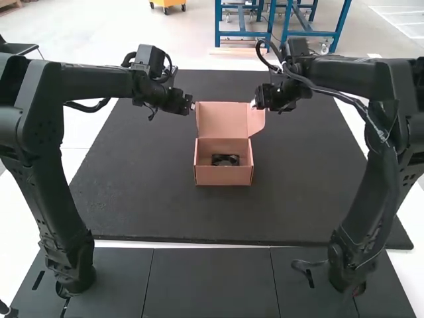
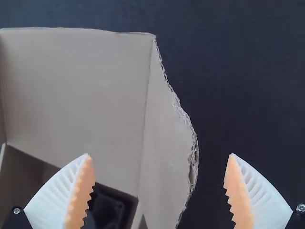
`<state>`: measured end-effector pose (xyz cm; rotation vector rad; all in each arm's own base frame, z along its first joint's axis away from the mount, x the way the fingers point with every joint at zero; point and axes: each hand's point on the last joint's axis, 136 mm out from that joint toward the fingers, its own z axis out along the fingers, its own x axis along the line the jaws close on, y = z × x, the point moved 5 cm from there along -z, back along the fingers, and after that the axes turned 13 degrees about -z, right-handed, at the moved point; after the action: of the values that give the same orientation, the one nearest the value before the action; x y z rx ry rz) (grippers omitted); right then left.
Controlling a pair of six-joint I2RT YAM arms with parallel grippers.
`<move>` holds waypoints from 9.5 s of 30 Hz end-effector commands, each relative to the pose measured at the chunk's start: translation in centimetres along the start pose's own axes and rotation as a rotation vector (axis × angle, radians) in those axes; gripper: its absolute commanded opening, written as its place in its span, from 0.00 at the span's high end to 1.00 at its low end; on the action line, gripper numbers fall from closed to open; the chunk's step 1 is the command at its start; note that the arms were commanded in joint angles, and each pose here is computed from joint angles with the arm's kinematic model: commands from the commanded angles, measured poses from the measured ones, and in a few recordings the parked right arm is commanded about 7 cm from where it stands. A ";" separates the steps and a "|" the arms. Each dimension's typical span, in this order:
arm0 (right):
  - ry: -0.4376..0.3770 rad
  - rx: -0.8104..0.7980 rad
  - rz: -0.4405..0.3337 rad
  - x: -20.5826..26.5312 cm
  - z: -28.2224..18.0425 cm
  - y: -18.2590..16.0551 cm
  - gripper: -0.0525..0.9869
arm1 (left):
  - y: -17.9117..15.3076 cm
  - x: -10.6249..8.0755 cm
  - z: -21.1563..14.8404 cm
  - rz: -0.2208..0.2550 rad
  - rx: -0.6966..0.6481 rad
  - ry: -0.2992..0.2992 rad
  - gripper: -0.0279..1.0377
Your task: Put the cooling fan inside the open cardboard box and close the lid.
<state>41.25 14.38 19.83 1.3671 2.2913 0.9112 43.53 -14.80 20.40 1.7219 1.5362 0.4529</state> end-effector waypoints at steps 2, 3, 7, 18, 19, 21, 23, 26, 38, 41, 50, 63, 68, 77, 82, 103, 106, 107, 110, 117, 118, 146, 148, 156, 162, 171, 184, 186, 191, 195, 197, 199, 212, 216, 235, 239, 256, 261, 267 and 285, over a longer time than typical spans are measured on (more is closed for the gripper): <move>0.006 -0.027 0.003 -0.2 -0.2 1.1 0.44 | 1.8 -0.9 -0.7 -0.003 -0.043 -0.028 0.07; 0.006 -0.027 0.003 -0.2 -0.2 1.1 0.44 | 1.8 -0.9 -0.7 -0.003 -0.042 -0.027 0.07; 0.006 -0.034 0.001 -0.2 -0.2 1.3 0.53 | 1.8 -0.9 -0.7 -0.002 -0.042 -0.028 0.07; 0.016 -0.039 -0.002 -0.1 -0.2 1.4 0.68 | 1.8 -0.9 -0.8 -0.009 -0.040 -0.027 0.07; 0.019 -0.041 -0.003 -0.1 -0.2 1.4 0.68 | 1.8 -0.8 -0.8 -0.010 -0.041 -0.026 0.07; 0.021 -0.041 -0.003 0.0 -0.2 1.4 0.69 | 1.7 -0.9 -0.8 -0.009 -0.039 -0.026 0.07; 0.020 -0.042 -0.005 -0.1 -0.2 1.4 0.70 | 1.8 -0.9 -0.8 -0.009 -0.040 -0.027 0.07; 0.020 -0.045 -0.005 -0.1 -0.3 1.5 0.70 | 1.8 -0.9 -0.8 -0.010 -0.040 -0.027 0.07; 0.023 -0.055 -0.009 0.0 -0.5 1.9 0.78 | 1.7 -1.1 -0.8 -0.008 -0.035 -0.029 0.07; 0.024 -0.057 -0.009 0.0 -0.5 2.0 0.80 | 1.7 -1.1 -0.8 -0.008 -0.035 -0.029 0.07; 0.027 -0.062 -0.010 0.1 -0.7 2.2 0.90 | 1.7 -1.3 -0.9 -0.006 -0.036 -0.032 0.07; 0.086 -0.059 -0.042 2.4 -0.8 2.6 0.97 | 2.2 -1.8 -1.2 0.000 -0.044 -0.040 0.07; 0.114 -0.036 -0.059 4.0 -0.4 2.2 0.97 | 2.2 -1.8 -1.3 0.001 -0.040 -0.039 0.07; 0.138 -0.007 -0.073 5.4 0.0 1.5 0.97 | 2.0 -1.7 -1.3 0.002 -0.031 -0.037 0.07; 0.138 0.013 -0.071 5.4 0.0 1.1 0.97 | 1.7 -1.7 -1.4 0.002 -0.012 -0.035 0.07; 0.147 0.120 -0.081 5.5 -0.6 -0.9 0.97 | 0.1 -3.9 -1.9 0.029 0.052 -0.073 0.07; 0.149 0.151 -0.088 5.5 -0.7 -1.5 0.97 | 0.2 -4.0 -2.2 0.030 0.051 -0.075 0.07; 0.150 0.160 -0.089 5.4 -0.8 -1.7 0.97 | 0.1 -4.1 -2.3 0.031 0.053 -0.076 0.07; 0.151 0.183 -0.100 5.4 -0.9 -2.2 0.97 | -0.1 -4.1 -2.6 0.032 0.065 -0.073 0.07; 0.151 0.209 -0.101 5.6 -1.0 -2.6 0.97 | -0.4 -3.9 -3.7 0.034 0.086 -0.065 0.07; 0.152 0.212 -0.101 5.6 -1.0 -2.6 0.97 | -0.4 -3.8 -3.8 0.036 0.088 -0.065 0.07; 0.169 0.299 -0.114 5.9 -2.1 -4.2 0.97 | -3.7 -3.0 -3.9 0.048 0.163 -0.048 0.07; 0.171 0.305 -0.113 6.0 -2.2 -4.3 0.97 | -3.8 -3.0 -3.8 0.047 0.161 -0.049 0.07; 0.180 0.345 -0.115 6.1 -2.3 -5.1 0.97 | -4.2 -3.5 -3.7 0.056 0.164 -0.058 0.07; 0.188 0.369 -0.131 6.1 -2.6 -5.6 0.97 | -4.6 -4.0 -3.7 0.067 0.176 -0.066 0.07; 0.202 0.415 -0.147 6.2 -2.8 -6.6 0.97 | -5.1 -3.9 -4.0 0.068 0.202 -0.058 0.07; 0.209 0.396 -0.149 7.1 -3.0 -5.8 0.97 | -5.0 -3.8 -4.2 0.067 0.200 -0.057 0.07; 0.210 0.396 -0.149 7.1 -3.0 -5.8 0.97 | -5.1 -3.8 -4.2 0.067 0.200 -0.057 0.07; 0.217 0.420 -0.156 7.4 -2.8 -6.6 0.97 | -5.6 -3.7 -4.2 0.068 0.212 -0.056 0.07; 0.221 0.448 -0.157 7.5 -2.6 -7.6 0.97 | -6.4 -3.4 -4.1 0.068 0.230 -0.051 0.07; 0.224 0.460 -0.158 7.6 -2.4 -8.0 0.97 | -6.9 -3.3 -4.0 0.072 0.240 -0.049 0.07; 0.227 0.469 -0.159 7.7 -2.4 -8.4 0.97 | -7.2 -3.2 -4.0 0.072 0.244 -0.049 0.07; 0.232 0.510 -0.158 7.8 -2.0 -10.0 0.97 | -7.6 -3.1 -4.0 0.070 0.242 -0.049 0.07; 0.226 0.513 -0.158 7.7 -1.9 -10.1 0.97 | -7.5 -3.1 -4.0 0.069 0.238 -0.050 0.07; 0.166 0.473 -0.157 7.5 -1.8 -8.7 0.32 | -7.5 -2.3 -5.1 0.068 0.244 -0.015 0.07; 0.171 0.478 -0.162 7.8 -2.9 -7.7 0.24 | -5.7 -1.1 -5.6 0.048 0.169 0.029 0.07; 0.014 -0.073 -0.189 7.4 -13.9 -2.5 0.25 | 1.3 -0.9 -6.4 0.023 -0.064 0.062 0.07; -0.002 -0.113 -0.182 7.4 -15.3 -4.0 0.25 | 1.8 -1.7 -5.1 0.015 -0.057 0.049 0.07; -0.006 -0.117 -0.173 7.3 -16.8 -5.1 0.25 | 1.9 -3.8 -3.7 0.042 -0.046 0.008 0.07; -0.012 -0.085 -0.168 7.2 -16.8 -6.3 0.25 | -0.2 -5.9 -2.6 0.093 0.068 -0.022 0.07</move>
<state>24.12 12.78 27.94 1.1224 2.3233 0.9234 40.24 -19.21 22.44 1.8510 1.4990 0.4349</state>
